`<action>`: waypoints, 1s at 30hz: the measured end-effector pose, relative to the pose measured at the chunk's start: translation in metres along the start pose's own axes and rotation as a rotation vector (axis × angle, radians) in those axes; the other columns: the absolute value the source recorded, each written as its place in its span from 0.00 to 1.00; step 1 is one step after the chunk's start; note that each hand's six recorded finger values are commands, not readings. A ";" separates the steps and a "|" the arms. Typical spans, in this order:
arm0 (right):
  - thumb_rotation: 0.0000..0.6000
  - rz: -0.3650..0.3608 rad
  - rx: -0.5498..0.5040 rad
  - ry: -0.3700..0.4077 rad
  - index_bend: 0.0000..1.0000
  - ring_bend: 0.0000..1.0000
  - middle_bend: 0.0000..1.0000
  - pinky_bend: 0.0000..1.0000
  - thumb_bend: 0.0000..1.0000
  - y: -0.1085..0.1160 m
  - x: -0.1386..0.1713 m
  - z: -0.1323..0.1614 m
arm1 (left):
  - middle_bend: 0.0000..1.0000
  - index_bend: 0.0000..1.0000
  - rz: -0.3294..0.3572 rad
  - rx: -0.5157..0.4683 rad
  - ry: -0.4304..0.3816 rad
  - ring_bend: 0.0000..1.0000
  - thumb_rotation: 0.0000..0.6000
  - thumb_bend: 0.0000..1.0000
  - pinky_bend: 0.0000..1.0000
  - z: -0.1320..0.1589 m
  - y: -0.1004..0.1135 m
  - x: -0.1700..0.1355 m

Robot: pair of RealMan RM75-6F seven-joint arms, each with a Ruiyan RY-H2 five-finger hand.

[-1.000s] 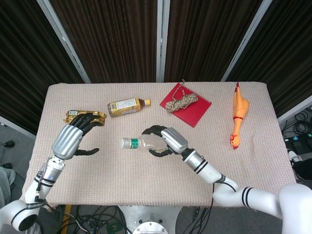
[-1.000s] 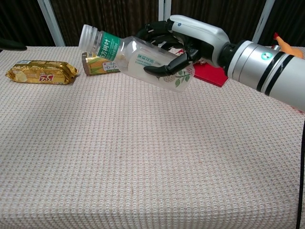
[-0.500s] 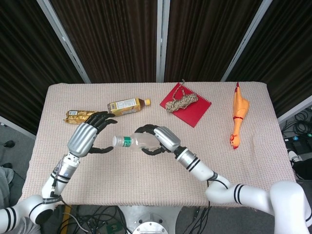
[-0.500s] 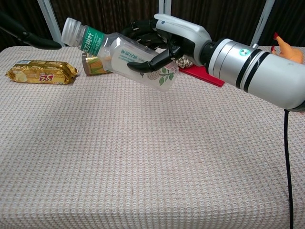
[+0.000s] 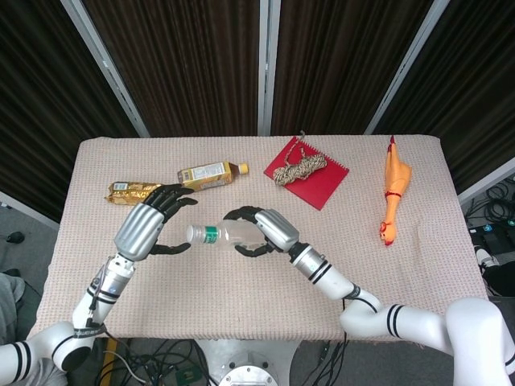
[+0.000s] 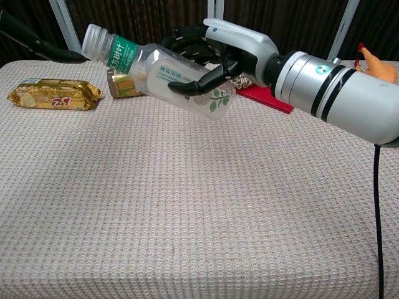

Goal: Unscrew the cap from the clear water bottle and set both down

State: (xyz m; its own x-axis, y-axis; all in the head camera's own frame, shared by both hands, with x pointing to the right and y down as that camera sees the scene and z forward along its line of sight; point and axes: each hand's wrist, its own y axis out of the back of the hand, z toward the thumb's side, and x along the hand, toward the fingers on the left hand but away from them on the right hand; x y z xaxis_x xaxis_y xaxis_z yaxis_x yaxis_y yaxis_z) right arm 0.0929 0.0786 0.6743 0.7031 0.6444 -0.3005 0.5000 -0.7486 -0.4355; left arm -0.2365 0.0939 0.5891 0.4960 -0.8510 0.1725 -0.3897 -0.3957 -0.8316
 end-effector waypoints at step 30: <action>1.00 0.002 0.003 0.003 0.39 0.23 0.39 0.30 0.35 -0.003 0.001 0.001 | 0.17 0.25 0.003 -0.005 -0.028 0.10 1.00 0.00 0.16 0.009 0.002 -0.001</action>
State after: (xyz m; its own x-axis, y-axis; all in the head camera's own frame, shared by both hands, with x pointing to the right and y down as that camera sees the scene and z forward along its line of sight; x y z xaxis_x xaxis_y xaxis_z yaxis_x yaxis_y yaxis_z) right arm 0.0915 0.0811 0.6746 0.7055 0.6425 -0.2991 0.4970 -0.7494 -0.4375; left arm -0.2314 0.0973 0.5826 0.5161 -0.8423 0.1554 -0.3953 -0.3952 -0.8292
